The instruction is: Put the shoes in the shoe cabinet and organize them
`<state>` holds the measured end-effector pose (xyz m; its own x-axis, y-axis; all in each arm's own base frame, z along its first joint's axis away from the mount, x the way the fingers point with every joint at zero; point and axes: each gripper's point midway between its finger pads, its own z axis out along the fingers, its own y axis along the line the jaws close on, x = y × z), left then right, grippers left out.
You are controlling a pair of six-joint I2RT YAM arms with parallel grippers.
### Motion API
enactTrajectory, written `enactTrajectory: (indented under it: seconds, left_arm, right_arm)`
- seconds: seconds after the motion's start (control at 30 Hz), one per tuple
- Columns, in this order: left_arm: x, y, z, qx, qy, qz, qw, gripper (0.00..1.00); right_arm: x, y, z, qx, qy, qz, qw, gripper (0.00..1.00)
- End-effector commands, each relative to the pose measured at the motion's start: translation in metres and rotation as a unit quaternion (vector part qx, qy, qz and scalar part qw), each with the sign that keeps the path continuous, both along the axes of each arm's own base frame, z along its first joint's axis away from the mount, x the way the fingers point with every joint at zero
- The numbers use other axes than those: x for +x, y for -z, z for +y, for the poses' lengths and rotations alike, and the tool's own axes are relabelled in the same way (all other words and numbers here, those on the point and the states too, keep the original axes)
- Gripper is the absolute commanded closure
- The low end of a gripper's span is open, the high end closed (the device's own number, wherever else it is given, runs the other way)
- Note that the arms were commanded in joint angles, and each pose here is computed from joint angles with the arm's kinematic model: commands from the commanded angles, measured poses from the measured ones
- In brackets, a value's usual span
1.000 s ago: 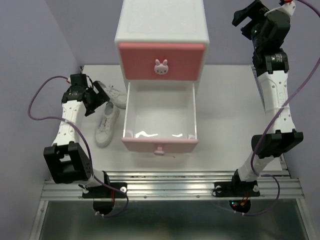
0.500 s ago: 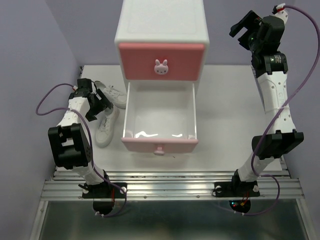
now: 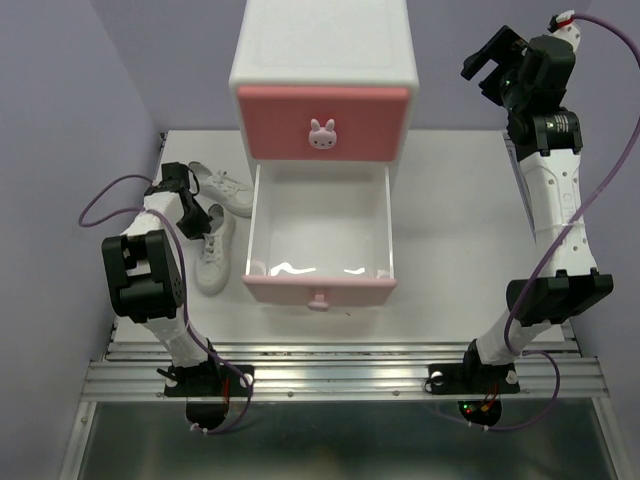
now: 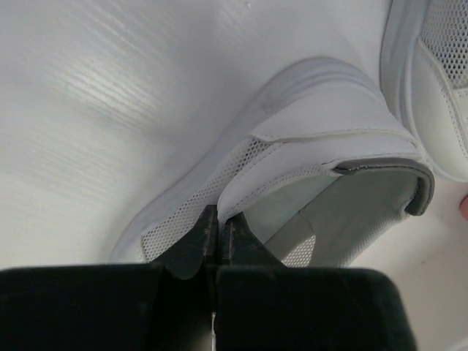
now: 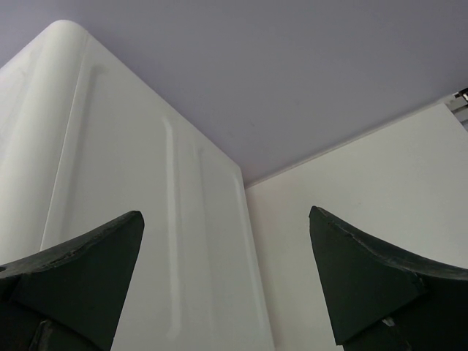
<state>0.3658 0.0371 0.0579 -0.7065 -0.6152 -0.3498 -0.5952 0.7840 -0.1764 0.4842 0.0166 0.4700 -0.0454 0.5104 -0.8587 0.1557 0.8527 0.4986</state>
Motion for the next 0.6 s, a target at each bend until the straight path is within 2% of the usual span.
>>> enactTrajectory:
  seconds: [0.0,0.13,0.17,0.3,0.57]
  left_arm:
    - [0.003,-0.04,0.003,0.007,-0.001,-0.023,1.0,1.0]
    - [0.006,-0.111,0.019,0.054,-0.03,-0.075,0.995,1.0]
    - [0.014,-0.14,0.021,0.058,-0.037,-0.109,0.992,1.0]
    - [0.007,-0.217,0.028,0.086,-0.044,-0.188,0.977,1.0]
    - [-0.023,-0.332,0.004,0.057,-0.023,-0.327,0.943,1.0]
  right_arm:
    - [-0.013,-0.021,-0.003,0.001,0.006,-0.026,1.0,0.0]
    - [-0.015,-0.021,-0.002,0.004,0.005,-0.027,1.0,0.0]
    - [-0.015,-0.021,-0.003,0.003,0.005,-0.026,1.0,0.0]
    - [-0.02,-0.02,-0.001,0.0,0.0,-0.025,1.0,0.0]
    - [-0.023,-0.017,-0.001,0.001,-0.002,-0.026,1.0,0.0]
